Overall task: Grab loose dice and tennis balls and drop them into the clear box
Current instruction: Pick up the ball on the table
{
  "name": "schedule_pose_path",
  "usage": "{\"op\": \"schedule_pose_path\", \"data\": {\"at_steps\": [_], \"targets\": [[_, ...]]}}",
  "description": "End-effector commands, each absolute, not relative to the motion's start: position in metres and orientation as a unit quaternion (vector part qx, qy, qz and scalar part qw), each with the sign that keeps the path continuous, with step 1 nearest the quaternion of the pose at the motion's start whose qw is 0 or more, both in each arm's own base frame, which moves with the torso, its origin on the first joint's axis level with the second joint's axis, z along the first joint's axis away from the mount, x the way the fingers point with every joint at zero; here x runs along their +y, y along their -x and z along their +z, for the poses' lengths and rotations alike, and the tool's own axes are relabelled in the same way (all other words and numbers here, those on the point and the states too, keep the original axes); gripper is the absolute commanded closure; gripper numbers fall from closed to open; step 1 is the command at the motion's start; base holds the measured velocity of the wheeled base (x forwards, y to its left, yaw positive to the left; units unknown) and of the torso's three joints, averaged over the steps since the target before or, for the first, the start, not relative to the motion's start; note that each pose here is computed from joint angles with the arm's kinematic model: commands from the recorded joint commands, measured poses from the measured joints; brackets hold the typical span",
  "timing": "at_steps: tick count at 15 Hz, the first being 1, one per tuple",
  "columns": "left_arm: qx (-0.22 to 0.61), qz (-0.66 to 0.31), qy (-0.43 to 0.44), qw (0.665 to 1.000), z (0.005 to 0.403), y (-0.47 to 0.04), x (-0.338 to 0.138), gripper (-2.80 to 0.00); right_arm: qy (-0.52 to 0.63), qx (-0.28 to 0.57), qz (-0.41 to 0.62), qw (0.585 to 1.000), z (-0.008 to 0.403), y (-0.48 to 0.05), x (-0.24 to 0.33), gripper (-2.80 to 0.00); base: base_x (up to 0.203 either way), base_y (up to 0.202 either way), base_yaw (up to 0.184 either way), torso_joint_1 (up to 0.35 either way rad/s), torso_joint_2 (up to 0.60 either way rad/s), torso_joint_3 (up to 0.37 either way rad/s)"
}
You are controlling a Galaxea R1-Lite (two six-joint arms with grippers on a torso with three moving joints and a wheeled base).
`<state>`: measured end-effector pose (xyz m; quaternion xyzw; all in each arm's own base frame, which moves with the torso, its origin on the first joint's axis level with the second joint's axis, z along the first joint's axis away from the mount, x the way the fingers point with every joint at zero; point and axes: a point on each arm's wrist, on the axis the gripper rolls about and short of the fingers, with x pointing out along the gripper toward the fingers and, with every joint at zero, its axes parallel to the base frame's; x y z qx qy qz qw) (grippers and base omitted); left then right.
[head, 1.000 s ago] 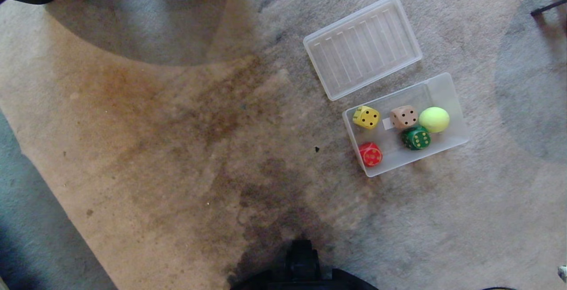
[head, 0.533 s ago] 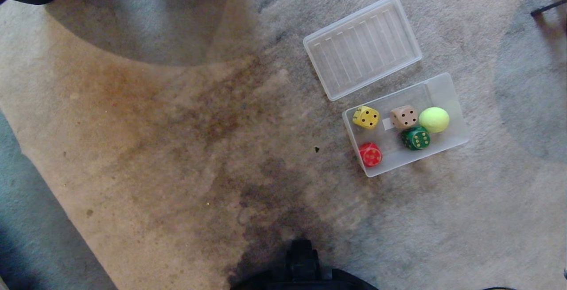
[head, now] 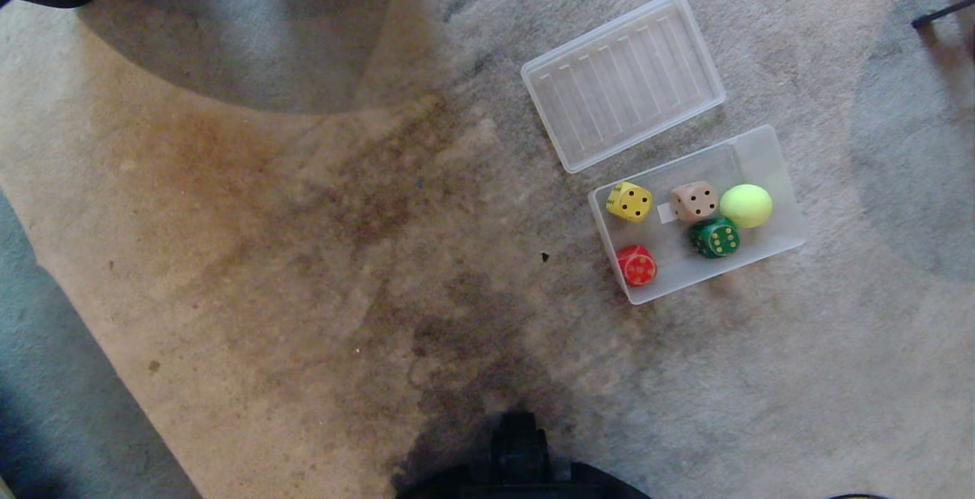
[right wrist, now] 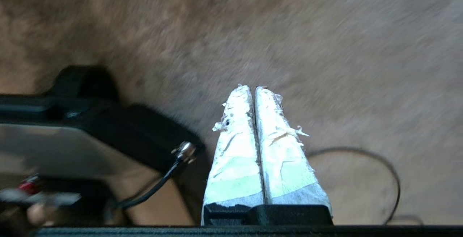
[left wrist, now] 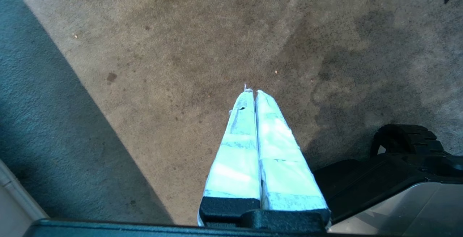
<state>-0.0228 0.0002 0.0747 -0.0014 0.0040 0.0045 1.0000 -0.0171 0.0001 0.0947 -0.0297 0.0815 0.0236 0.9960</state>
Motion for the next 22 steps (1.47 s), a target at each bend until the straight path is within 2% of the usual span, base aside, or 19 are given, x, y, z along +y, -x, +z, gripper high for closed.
{"op": "schedule_pose_path", "data": {"at_steps": [1, 10, 22], "targets": [[0.004, 0.005, 0.002, 1.000, 0.0747, 0.0228, 0.0002, 0.00, 0.034, 0.029, 0.014, 0.999, 0.0754, 0.0258, 0.0000, 0.00, 0.000, 0.000, 0.000, 0.000, 0.00, 0.000], [0.003, 0.005, -0.002, 1.000, 0.0749, 0.0228, 0.0002, 0.00, 0.031, 0.029, 0.012, 0.999, 0.0752, 0.0257, 0.0000, 0.00, 0.000, 0.000, 0.000, 0.001, 0.00, 0.005], [0.003, 0.005, 0.005, 1.000, 0.0749, 0.0228, 0.0002, 0.00, 0.031, 0.030, 0.012, 0.999, 0.0752, 0.0256, 0.0000, 0.00, 0.000, 0.000, 0.000, 0.004, 0.00, 0.187]]}}
